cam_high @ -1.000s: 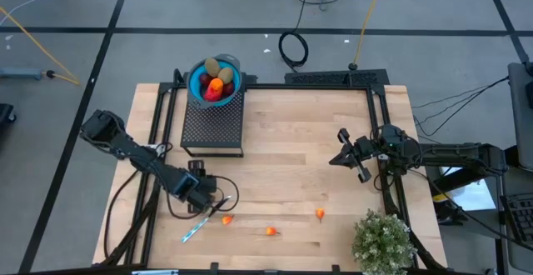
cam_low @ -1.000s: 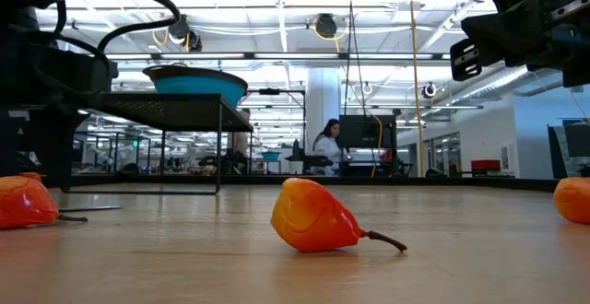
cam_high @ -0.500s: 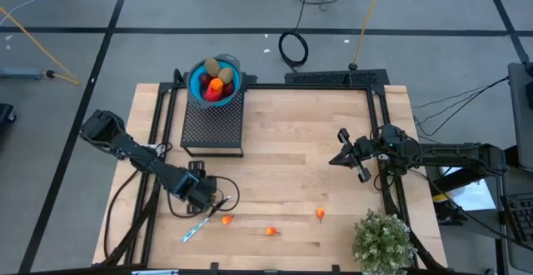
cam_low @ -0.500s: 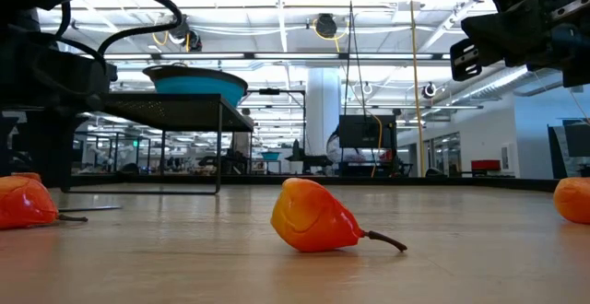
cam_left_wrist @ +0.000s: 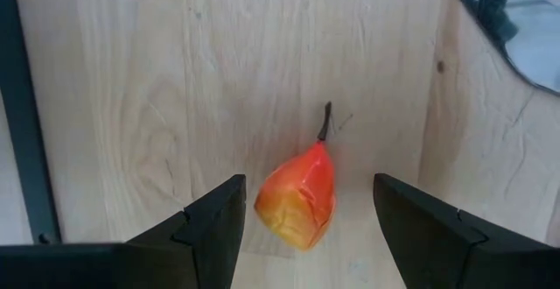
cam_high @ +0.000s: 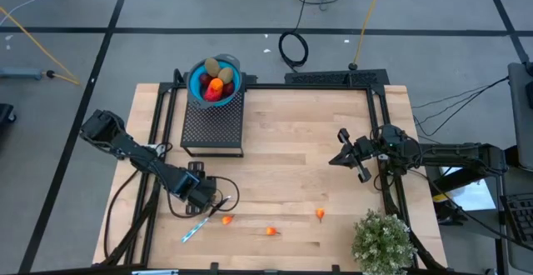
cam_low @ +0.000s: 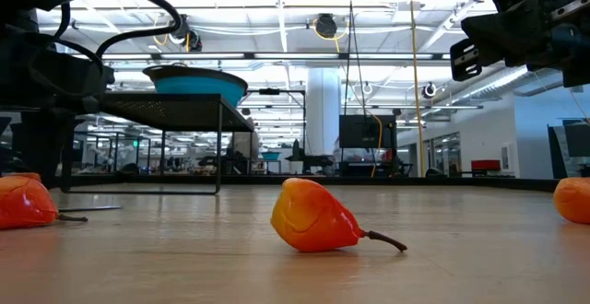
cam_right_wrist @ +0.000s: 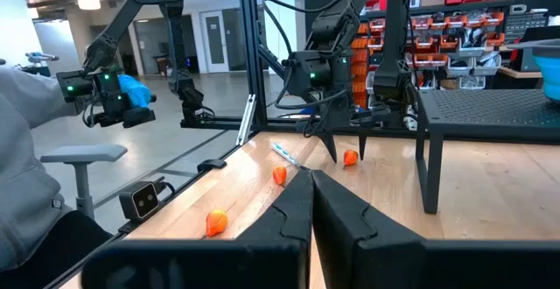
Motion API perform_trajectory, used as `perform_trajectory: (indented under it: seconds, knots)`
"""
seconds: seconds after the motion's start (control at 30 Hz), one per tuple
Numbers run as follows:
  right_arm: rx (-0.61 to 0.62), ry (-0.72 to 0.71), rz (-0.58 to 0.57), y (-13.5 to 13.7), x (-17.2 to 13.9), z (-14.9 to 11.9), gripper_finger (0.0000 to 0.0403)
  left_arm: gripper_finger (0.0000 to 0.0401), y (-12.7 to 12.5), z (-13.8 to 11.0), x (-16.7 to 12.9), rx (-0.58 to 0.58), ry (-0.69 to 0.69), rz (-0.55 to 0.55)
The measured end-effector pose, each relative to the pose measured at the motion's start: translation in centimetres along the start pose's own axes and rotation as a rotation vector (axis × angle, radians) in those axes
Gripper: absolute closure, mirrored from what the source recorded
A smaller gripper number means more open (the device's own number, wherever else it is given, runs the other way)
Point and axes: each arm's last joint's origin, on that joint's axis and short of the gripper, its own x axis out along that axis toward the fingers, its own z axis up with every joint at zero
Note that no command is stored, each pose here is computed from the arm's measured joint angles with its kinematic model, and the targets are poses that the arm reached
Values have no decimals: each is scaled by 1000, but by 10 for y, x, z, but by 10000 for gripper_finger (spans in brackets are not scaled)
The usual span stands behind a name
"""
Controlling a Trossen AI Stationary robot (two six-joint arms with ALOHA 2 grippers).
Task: Pick & Place Fruit
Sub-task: Put the top left peach into the blue strainer bowl on the shelf
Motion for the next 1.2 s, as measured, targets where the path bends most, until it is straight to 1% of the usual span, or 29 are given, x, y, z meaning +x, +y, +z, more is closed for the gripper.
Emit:
perform_trajectory:
  seconds: [0.07, 0.13, 0.27, 0.37, 0.5, 0.6, 0.67, 0.77, 0.87, 0.97, 1.2]
  knots:
    - [0, 0, 0, 0, 0, 0, 403, 153, 0, 0, 0, 0, -1, 0]
    - [0, 0, 0, 0, 0, 0, 403, 163, 0, 0, 0, -1, -1, 0]
    - [0, 0, 0, 0, 0, 0, 403, 206, 0, 0, 0, -6, -2, 0]
    - [-26, 0, -8, 0, 0, 0, 403, 241, 0, 0, 0, -8, -2, 1]
    - [-51, -8, -100, -3, 0, 0, 403, 279, 0, 0, 0, -8, -2, 0]
    - [-52, -14, -175, -5, 0, 0, 403, 297, -1, 3, -5, -9, -1, 0]
    - [-56, -15, -186, -5, -1, 1, 403, 300, -2, 7, -13, -8, 5, 4]
    - [-73, -13, -180, -5, 0, 1, 403, 294, -3, 14, -30, -3, 23, 15]
    - [-72, -13, -180, -5, 0, 0, 403, 289, -5, 24, -50, 16, 7, 7]
    - [-72, -13, -179, -5, 0, 1, 403, 287, -8, 36, -72, 55, -53, -7]
    - [-71, -13, -179, -5, 0, 0, 403, 286, -14, 65, -127, 191, -281, -30]
